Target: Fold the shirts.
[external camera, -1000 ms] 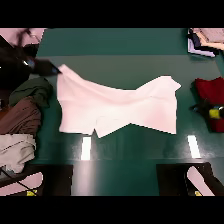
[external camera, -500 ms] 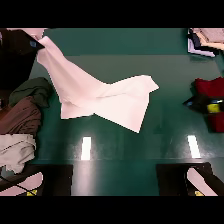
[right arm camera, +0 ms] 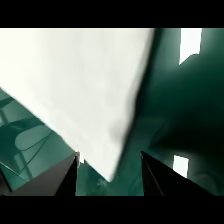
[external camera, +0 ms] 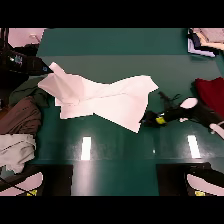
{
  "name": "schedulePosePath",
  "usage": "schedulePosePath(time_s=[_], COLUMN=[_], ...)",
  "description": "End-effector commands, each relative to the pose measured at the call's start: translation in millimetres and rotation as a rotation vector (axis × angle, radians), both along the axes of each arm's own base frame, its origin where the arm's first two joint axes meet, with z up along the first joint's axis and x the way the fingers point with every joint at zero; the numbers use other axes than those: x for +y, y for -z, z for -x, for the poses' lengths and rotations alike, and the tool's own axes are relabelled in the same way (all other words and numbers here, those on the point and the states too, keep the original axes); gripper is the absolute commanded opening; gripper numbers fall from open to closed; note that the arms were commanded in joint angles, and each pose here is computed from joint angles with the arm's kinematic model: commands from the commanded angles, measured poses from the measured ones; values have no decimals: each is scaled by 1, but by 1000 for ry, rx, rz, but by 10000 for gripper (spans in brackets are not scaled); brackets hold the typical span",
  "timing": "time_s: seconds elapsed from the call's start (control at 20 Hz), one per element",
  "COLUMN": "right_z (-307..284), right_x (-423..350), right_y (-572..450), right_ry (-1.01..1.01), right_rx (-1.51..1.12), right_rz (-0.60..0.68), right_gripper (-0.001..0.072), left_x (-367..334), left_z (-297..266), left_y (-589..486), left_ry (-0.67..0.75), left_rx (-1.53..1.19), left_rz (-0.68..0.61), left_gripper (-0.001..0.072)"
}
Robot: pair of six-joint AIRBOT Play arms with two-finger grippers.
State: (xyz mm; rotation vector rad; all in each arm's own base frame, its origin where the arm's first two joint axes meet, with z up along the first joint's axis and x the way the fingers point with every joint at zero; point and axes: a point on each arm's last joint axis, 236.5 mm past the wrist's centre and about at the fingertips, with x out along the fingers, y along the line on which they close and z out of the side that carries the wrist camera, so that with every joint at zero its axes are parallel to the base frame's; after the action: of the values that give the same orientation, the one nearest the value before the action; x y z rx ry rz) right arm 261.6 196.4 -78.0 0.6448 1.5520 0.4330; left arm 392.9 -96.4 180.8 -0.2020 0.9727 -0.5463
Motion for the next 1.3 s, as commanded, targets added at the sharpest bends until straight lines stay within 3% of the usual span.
schedulePosePath(time_s=[0.0,0.1,0.15,0.25,0.5,0.65,0.75,1.0,1.25], right_z=[10,9,9,6,-55,-100,-101,-25,32], right_x=[36,41,41,39,19,-24,-60,-121,-150], right_y=[22,23,22,18,-84,-236,-344,-533,-582], right_ry=[-63,-66,-65,-76,19,135,192,290,365], right_rx=[20,26,24,-8,-331,-695,-943,-1404,-1503], right_rz=[22,23,22,25,-42,-86,-73,109,410], right_gripper=[447,431,366,32,13,13,12,13,12], left_x=[1,1,1,1,2,-1,-4,-11,-19], left_z=[2,2,2,2,-8,6,35,154,251], left_y=[7,7,7,7,-58,-163,-241,-369,-418], left_ry=[0,0,0,0,-24,-32,-47,-103,-111], left_rx=[17,17,17,16,-149,-405,-603,-1035,-1268], left_rz=[-4,-4,-4,-3,-3,-6,-3,51,91], left_gripper=[22,22,22,23,22,22,22,22,22])
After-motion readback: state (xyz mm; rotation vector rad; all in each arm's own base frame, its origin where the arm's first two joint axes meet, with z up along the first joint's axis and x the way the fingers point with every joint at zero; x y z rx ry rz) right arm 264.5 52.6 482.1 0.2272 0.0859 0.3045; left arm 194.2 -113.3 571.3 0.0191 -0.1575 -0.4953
